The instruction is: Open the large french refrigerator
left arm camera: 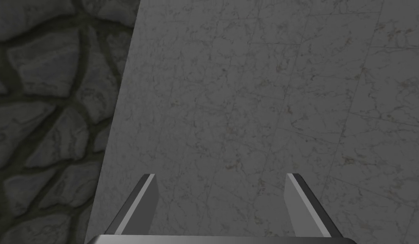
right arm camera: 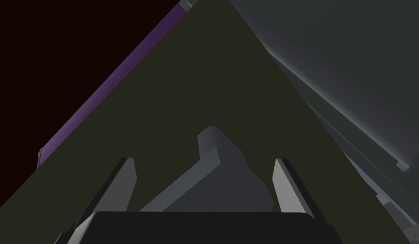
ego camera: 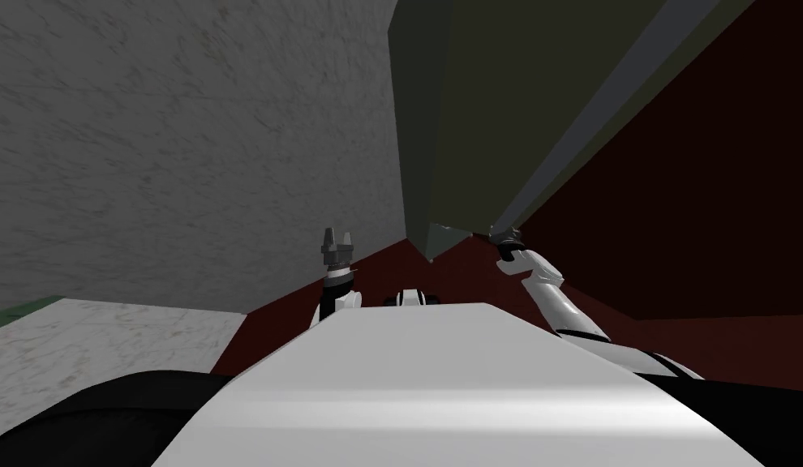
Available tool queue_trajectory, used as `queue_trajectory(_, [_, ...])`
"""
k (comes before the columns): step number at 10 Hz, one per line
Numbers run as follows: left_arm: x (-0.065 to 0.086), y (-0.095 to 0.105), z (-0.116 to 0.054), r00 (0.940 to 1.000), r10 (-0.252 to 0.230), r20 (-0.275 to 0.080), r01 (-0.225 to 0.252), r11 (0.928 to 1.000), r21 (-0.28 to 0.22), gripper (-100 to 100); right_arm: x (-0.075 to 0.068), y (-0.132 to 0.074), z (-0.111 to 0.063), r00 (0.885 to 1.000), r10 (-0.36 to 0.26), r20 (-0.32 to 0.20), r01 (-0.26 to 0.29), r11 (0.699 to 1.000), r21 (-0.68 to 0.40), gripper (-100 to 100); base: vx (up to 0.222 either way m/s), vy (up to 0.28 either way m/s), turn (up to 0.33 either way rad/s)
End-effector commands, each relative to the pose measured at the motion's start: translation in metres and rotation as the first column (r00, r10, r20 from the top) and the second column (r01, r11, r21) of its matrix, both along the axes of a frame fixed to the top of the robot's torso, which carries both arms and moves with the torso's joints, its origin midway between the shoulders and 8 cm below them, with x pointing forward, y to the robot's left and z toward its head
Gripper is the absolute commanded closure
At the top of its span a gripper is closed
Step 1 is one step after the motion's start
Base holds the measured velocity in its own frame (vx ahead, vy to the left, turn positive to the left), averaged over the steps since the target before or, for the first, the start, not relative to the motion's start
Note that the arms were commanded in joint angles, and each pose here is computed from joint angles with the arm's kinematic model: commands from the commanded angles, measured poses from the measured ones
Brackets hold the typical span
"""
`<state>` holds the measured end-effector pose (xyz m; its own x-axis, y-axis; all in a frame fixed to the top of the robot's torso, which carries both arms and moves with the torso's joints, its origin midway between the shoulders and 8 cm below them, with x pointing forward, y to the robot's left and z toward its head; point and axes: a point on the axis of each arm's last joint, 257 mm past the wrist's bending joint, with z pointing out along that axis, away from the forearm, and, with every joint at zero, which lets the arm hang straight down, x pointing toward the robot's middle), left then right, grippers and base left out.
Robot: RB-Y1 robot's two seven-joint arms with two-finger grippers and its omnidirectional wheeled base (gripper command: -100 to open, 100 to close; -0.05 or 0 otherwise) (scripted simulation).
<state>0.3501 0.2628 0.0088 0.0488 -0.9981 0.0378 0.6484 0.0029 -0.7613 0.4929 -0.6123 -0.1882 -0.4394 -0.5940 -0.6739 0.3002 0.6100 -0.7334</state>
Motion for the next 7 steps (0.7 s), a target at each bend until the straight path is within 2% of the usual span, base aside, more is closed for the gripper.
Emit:
queue_trajectory(1, [0.000,0.000,0.000,1.0000,0.000,0.000,0.000,1.0000,0.000,0,-0.001,-0.006,0.003,1.000,-0.010,-0.003,0.010,1.000,0.003,-100,-0.013,-0.001,0.041])
queue_trajectory(2, [0.000,0.000,0.000,1.0000,0.000,0.000,0.000,1.0000,0.000,0,-0.002,-0.007,0.000,1.000,-0.013,-0.008,0.013,1.000,0.007,0,0.006,0.000,0.022])
queue_trajectory(7, [0.000,0.000,0.000,1.0000,0.000,0.000,0.000,1.0000,0.000,0,-0.005,-0.003,-0.016,0.999,-0.012,-0.031,0.013,1.000,0.019,0,0.002,0.002,0.008])
